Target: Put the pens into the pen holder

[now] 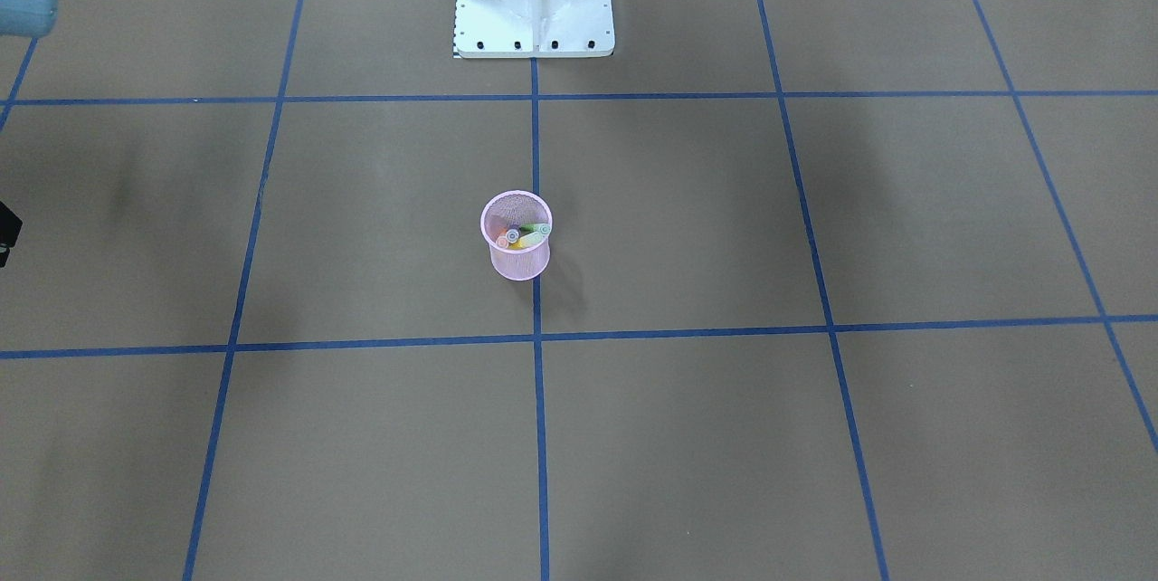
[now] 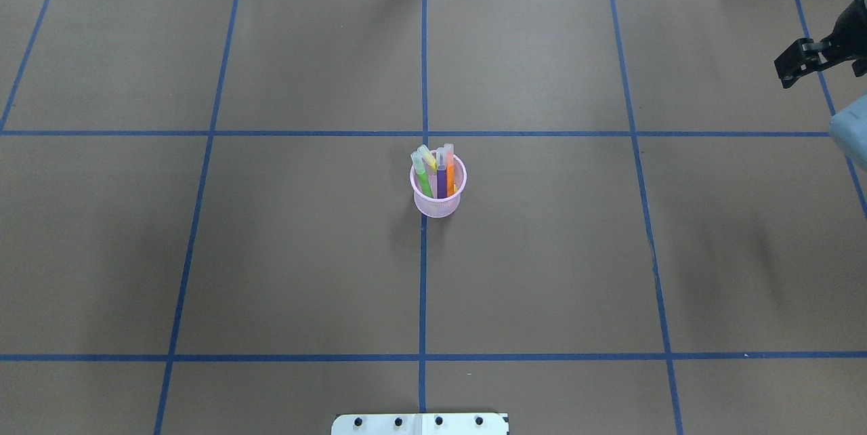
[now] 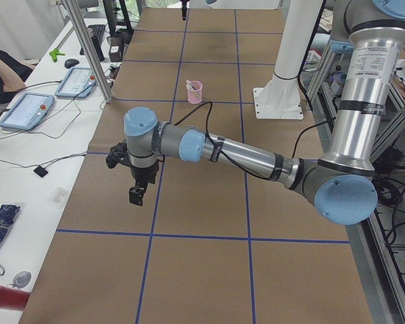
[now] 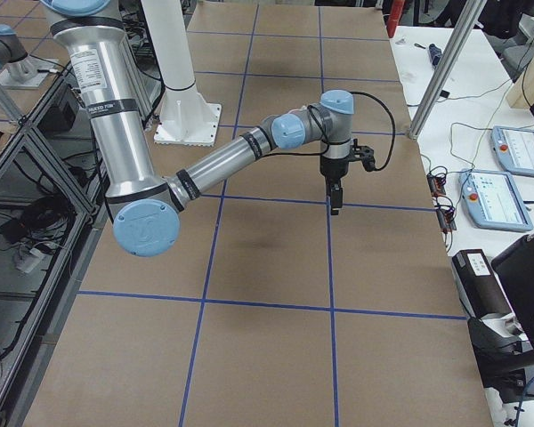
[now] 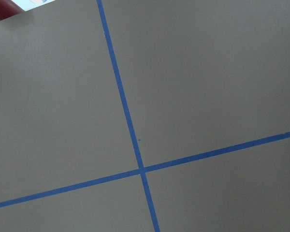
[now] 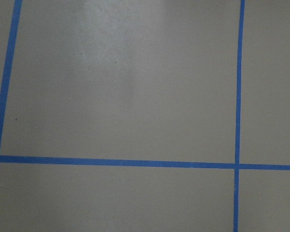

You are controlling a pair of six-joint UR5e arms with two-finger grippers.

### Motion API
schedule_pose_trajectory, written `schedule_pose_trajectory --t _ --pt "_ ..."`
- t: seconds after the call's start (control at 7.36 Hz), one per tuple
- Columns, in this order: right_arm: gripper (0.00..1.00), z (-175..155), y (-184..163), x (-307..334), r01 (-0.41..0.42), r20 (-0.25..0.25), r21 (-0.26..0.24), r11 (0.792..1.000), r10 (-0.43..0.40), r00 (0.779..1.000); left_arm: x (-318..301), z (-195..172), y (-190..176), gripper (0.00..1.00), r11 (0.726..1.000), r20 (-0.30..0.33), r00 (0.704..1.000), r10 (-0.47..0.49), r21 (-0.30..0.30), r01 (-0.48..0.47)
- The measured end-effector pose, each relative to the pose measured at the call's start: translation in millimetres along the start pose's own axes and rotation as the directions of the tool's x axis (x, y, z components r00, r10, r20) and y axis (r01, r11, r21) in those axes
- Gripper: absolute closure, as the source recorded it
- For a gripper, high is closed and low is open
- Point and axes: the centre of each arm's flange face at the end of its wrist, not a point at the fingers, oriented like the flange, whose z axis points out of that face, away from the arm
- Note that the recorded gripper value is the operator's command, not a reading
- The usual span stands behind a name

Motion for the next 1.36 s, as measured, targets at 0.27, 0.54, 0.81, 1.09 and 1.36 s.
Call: schedule_pose_trajectory --t 0.27,0.54,0.81,1.09,1.36 --pt "0.01 -3.2 -4.8 71.9 -0.020 0.132 -0.056 0.998 0.027 0.991 -18.2 25.9 32.5 0.00 1.000 0.000 1.000 -0.004 0.004 0.004" --pt "0.01 12.0 0.0 122.1 -0.051 0.189 -0.099 0.994 0.069 0.980 -32.8 33.8 40.7 0.00 0.996 -0.003 0.998 -0.067 -0.051 0.067" --pt "0.01 23.7 15.0 147.4 -0.061 0.207 -0.122 0.991 0.085 0.975 -44.8 26.9 43.3 0.00 0.989 -0.030 0.991 -0.128 -0.082 0.125" --pt "0.01 31.4 33.4 175.1 -0.031 0.224 -0.125 0.992 0.059 0.973 -51.7 28.6 49.8 0.00 0.983 -0.068 0.984 -0.162 -0.093 0.155" --pt "0.01 43.8 60.6 206.2 -0.043 0.232 -0.117 0.992 0.070 0.970 -53.3 30.9 53.5 0.00 0.982 -0.078 0.982 -0.171 -0.099 0.163"
